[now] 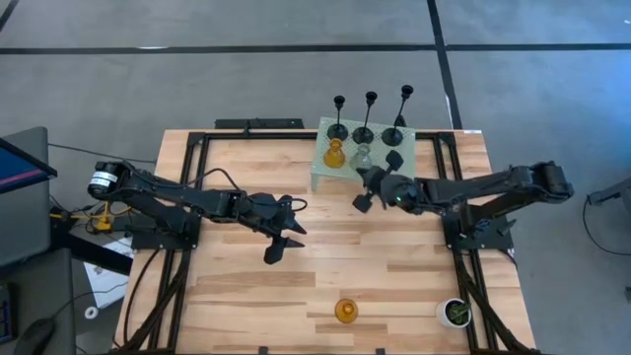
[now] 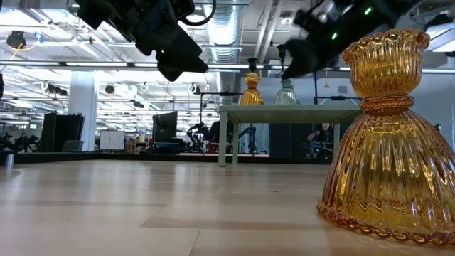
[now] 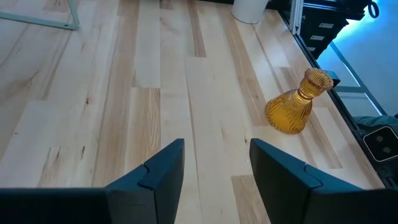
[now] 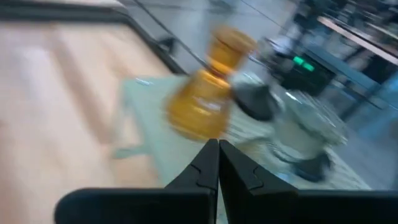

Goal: Pick & Place candle stick holders
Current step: Put the orange glass candle holder on the shelf

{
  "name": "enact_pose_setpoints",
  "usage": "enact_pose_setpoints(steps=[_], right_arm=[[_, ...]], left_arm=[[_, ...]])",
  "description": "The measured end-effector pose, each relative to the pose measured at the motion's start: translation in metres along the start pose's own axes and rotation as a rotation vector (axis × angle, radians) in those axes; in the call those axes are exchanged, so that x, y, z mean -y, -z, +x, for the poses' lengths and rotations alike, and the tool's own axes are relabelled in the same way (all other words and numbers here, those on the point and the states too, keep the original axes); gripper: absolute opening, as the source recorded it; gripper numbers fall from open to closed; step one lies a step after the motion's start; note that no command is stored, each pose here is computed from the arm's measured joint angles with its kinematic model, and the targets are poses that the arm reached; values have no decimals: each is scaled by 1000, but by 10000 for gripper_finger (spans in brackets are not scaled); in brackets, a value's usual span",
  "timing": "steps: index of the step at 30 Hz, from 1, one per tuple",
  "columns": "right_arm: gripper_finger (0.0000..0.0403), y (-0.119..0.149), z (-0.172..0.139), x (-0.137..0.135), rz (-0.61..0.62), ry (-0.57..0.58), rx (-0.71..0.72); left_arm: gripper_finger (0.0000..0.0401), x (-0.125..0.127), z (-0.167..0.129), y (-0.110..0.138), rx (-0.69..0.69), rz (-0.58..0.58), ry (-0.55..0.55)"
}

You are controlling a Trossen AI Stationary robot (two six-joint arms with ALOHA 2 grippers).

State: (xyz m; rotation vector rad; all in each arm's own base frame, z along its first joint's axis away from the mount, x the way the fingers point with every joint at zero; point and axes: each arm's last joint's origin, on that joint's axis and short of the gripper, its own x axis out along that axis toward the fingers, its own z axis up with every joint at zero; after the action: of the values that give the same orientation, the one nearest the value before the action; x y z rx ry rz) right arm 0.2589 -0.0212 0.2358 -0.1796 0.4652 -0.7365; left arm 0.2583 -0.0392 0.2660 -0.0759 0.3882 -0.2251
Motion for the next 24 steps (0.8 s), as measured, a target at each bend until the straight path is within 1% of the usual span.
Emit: enact_pose_setpoints(steps=[2,5,8,13,20,24], right_arm=[[0,-4,-16,-4,-5,-61,29],[0,-6,-42,-4,-12,-114,38],[0,0,-67,1,10,-160,2],[0,14,-104,3,32,-267,-57],[0,34,-144,-6,68,-296,-44],[0,46,-161,-17,93,-339,-42]], left_arm=[[182,0,0,0,0,0,0],[182,0,0,0,0,0,0],[182,0,0,0,0,4,0],[182,0,0,0,1,60,0],[182,1,0,0,25,65,4],[182,2,2,10,74,74,17]])
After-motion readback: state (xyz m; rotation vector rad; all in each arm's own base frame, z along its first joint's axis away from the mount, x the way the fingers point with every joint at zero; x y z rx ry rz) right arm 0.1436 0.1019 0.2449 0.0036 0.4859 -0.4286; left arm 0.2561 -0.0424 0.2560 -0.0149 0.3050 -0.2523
